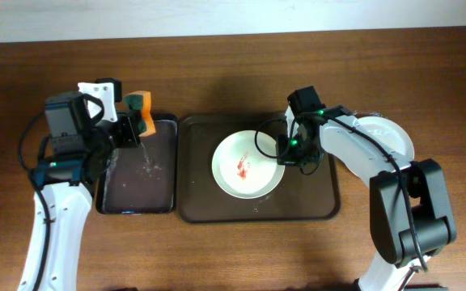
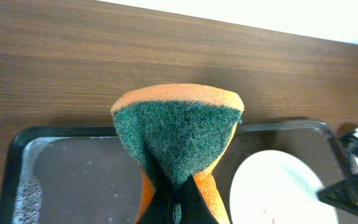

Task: Clean dirty plates on tray and stack at the side
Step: 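Lift the sponge from the soapy water with the left gripper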

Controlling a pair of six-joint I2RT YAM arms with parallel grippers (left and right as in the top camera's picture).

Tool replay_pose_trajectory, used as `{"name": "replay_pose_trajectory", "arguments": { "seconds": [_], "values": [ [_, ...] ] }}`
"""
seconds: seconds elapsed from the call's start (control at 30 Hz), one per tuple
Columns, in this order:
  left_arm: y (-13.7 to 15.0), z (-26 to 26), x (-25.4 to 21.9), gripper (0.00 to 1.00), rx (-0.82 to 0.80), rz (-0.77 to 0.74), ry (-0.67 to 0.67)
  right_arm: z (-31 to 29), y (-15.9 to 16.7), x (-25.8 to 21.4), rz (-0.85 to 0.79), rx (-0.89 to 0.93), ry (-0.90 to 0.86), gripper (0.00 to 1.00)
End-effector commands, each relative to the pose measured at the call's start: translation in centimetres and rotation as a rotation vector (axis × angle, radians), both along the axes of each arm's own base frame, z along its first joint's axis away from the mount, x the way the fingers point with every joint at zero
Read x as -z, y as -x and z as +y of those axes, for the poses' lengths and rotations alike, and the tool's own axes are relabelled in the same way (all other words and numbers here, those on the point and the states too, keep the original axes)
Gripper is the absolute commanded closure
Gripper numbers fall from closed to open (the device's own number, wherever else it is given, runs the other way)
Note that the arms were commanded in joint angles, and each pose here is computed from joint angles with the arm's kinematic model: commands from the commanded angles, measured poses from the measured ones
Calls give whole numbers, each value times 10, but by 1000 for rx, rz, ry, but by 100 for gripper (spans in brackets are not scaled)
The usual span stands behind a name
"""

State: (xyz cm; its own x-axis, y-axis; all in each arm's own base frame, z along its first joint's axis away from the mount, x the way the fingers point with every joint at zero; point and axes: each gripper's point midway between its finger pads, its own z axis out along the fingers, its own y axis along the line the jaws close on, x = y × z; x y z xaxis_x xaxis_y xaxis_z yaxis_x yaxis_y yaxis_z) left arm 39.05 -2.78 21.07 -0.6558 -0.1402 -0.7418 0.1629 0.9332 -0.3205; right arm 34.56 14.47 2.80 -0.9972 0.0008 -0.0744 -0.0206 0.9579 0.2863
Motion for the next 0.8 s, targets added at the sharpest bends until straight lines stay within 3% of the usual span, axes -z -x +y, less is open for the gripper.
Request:
{"name": "replay_pose_trajectory", "arguments": {
  "seconds": [0.0,0.77],
  "values": [
    [3,-7,-26,100,95,-71,74,0,-1,-6,-18,5,3,96],
    [3,-3,-26,100,86,-71,77,0,-1,-6,-18,6,3,96]
  ]
}}
